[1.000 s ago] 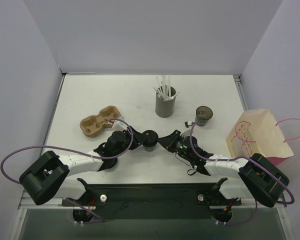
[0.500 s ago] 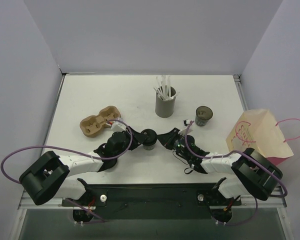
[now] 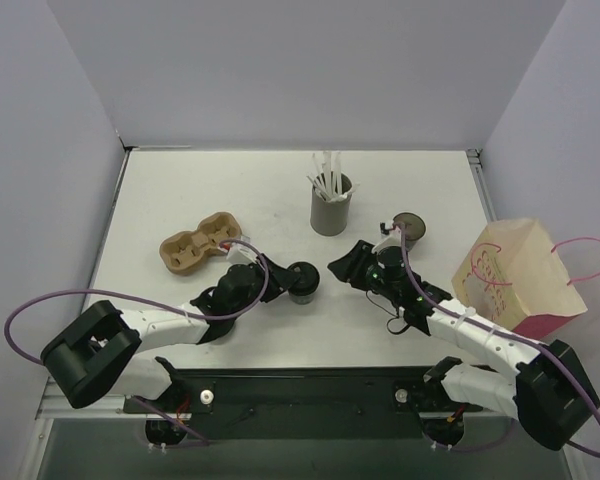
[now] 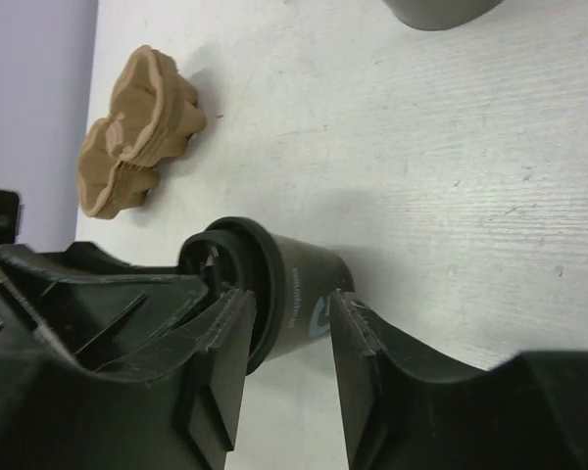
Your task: Pack the takeout coffee
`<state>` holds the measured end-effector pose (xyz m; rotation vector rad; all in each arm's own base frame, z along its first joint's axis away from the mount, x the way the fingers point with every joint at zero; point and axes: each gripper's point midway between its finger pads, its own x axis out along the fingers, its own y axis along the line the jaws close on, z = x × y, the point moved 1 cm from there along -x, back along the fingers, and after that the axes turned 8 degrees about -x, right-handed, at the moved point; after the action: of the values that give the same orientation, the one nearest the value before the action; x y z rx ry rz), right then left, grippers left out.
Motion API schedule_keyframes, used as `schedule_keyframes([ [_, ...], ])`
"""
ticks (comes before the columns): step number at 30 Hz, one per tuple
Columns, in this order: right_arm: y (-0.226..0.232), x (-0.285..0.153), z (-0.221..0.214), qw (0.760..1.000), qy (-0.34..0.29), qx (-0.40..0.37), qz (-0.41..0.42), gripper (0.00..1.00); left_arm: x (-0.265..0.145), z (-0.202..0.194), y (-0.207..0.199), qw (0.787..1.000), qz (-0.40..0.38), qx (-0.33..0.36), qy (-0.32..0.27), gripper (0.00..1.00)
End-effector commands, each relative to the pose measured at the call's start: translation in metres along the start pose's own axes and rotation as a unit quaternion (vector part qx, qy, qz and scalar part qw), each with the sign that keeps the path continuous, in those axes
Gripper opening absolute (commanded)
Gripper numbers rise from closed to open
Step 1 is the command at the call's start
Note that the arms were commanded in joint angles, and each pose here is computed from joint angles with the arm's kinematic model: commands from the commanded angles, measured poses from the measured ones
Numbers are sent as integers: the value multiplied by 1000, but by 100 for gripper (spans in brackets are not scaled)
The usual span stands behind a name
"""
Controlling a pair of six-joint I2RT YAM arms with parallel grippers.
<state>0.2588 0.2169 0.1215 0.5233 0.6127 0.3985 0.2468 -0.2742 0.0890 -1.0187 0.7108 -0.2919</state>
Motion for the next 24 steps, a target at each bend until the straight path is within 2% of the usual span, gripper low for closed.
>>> schedule_keyframes([
  [1,8,-20,-1,1000,26,0,9,41,-58,-53,167,945,286,85,133,45],
  [4,17,-24,-10,998,26,34,41,43,-57,-53,165,945,285,86,133,45],
  [12,32,-18,-34,993,33,91,69,41,-58,-53,164,947,282,84,132,45],
  [24,42,-3,-52,989,48,108,84,39,-58,-51,163,947,282,81,129,45],
])
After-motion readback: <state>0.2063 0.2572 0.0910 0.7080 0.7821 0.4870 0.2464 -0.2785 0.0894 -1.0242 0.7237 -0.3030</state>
